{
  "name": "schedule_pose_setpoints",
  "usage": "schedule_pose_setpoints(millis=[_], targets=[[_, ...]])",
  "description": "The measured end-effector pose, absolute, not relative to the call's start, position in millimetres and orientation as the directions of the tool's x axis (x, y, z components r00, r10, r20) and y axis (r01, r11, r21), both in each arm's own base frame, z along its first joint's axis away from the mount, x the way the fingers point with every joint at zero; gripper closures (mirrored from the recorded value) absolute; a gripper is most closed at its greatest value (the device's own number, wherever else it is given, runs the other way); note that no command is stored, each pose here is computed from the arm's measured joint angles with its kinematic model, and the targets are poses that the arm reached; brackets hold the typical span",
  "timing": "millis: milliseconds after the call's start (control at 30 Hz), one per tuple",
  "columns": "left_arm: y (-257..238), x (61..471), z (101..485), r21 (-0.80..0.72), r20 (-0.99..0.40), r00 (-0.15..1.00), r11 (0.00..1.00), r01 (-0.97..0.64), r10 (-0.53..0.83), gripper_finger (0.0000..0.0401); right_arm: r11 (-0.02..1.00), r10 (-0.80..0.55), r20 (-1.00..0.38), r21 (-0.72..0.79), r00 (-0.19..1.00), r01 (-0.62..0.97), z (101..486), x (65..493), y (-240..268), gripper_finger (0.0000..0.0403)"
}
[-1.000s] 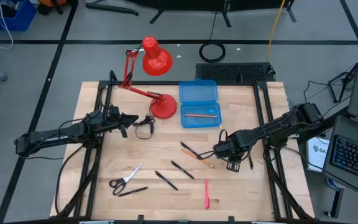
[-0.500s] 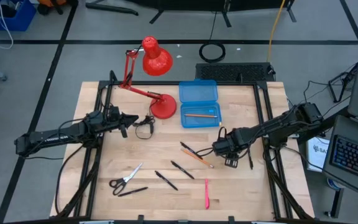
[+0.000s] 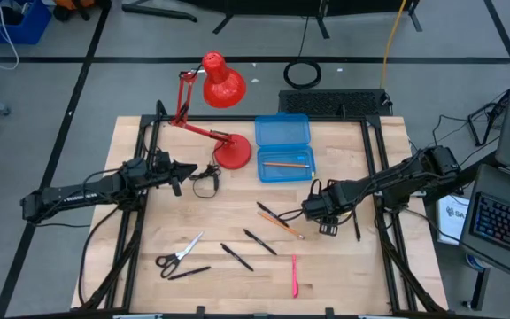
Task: Pick & place school supplies into a supply box
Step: Put the yellow pen into the blue supply box
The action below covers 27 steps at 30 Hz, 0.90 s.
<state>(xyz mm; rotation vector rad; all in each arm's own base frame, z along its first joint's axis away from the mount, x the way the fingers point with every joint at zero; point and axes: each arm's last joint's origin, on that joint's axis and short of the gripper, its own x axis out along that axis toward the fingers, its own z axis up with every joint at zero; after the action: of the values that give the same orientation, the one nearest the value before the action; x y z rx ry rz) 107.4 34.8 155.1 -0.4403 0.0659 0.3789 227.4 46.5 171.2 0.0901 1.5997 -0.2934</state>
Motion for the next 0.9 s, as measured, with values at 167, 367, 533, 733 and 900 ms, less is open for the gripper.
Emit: schedule_pose_setpoints(millis=[167, 367, 533, 733, 900], targets=[[35, 107, 155, -0.403, -0.144, 0.928, 0.836, -0.372, 0.343, 0.0370, 0.964, -0.119, -0.992, -0.125, -0.041, 0.236, 165, 227, 42, 0.0206], [35, 107, 155, -0.403, -0.144, 0.928, 0.836, -0.372, 0.343, 0.0370, 0.965, -0.122, -0.990, -0.134, -0.063, 0.224, 157, 221, 39, 0.0206], [35, 107, 155, -0.403, -0.144, 0.928, 0.836, -0.373, 0.344, 0.0370, 0.966, -0.126, -0.989, -0.140, -0.079, 0.219, 152, 217, 38, 0.0207], [35, 107, 155, -0.402, -0.149, 0.927, 0.836, -0.375, 0.344, 0.0370, 0.965, -0.124, -0.987, -0.144, -0.102, 0.218, 145, 211, 37, 0.0208], [35, 107, 155, -0.402, -0.150, 0.927, 0.835, -0.375, 0.344, 0.0370, 0.965, -0.123, -0.988, -0.142, -0.095, 0.220, 145, 212, 38, 0.0208]])
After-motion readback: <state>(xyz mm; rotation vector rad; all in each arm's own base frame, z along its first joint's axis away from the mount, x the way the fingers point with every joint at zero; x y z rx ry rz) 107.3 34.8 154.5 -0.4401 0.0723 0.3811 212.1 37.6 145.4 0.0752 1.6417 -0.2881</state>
